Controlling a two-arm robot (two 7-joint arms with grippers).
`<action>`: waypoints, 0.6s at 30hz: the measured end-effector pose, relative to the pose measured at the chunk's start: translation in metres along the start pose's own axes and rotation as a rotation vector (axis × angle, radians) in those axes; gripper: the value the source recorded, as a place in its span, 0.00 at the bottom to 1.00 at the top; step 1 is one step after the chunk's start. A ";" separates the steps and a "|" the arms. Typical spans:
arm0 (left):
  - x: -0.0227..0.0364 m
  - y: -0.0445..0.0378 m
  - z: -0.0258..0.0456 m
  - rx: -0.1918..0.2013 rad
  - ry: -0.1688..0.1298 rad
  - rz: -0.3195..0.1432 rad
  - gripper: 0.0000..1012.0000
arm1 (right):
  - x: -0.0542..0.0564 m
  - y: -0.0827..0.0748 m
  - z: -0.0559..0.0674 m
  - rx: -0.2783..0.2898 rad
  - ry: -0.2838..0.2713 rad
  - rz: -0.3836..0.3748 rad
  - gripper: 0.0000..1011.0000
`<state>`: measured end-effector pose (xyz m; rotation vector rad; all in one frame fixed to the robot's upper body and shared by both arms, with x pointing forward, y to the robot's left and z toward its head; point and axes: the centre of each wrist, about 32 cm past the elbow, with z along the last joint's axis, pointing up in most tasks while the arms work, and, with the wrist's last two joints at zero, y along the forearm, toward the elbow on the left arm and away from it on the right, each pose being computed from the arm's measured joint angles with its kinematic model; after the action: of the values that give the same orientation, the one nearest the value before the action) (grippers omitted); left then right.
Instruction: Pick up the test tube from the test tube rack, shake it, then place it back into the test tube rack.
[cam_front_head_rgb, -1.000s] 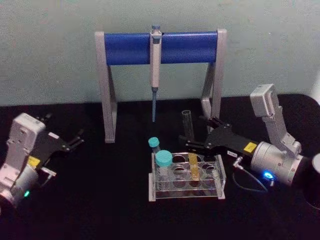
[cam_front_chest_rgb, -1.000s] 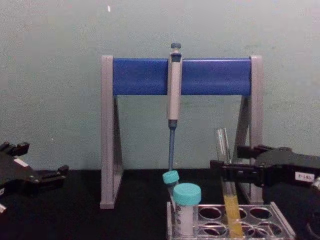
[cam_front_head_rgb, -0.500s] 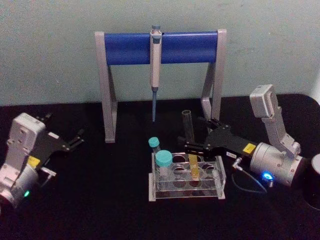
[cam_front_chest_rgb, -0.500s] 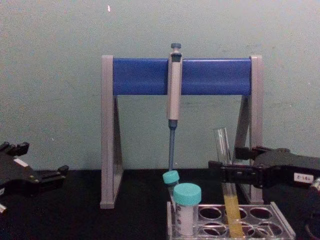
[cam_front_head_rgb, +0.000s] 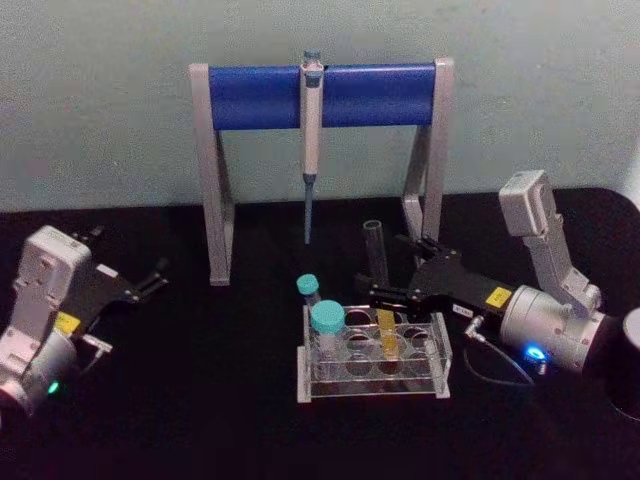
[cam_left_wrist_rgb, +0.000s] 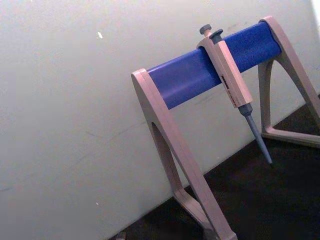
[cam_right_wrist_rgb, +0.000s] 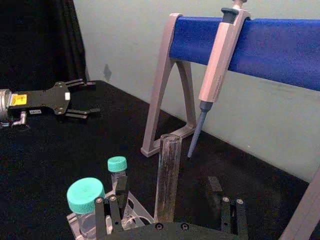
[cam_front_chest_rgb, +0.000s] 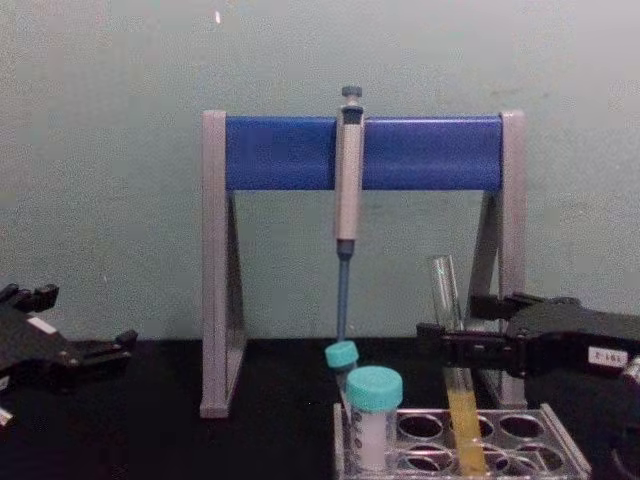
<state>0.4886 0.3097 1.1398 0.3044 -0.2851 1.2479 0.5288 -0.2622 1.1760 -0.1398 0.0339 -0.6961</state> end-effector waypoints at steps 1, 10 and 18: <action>0.0000 0.0000 0.0000 0.000 0.000 0.000 0.99 | 0.000 0.000 0.000 0.000 0.000 0.000 0.99; 0.0000 0.0000 0.0000 0.000 0.000 0.000 0.99 | 0.000 0.000 0.000 0.001 0.000 0.001 0.99; 0.0000 0.0000 0.0000 0.000 0.000 0.000 0.99 | 0.000 0.000 0.000 0.001 0.000 0.001 0.88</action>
<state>0.4886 0.3097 1.1398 0.3044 -0.2850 1.2480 0.5288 -0.2620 1.1762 -0.1393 0.0333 -0.6955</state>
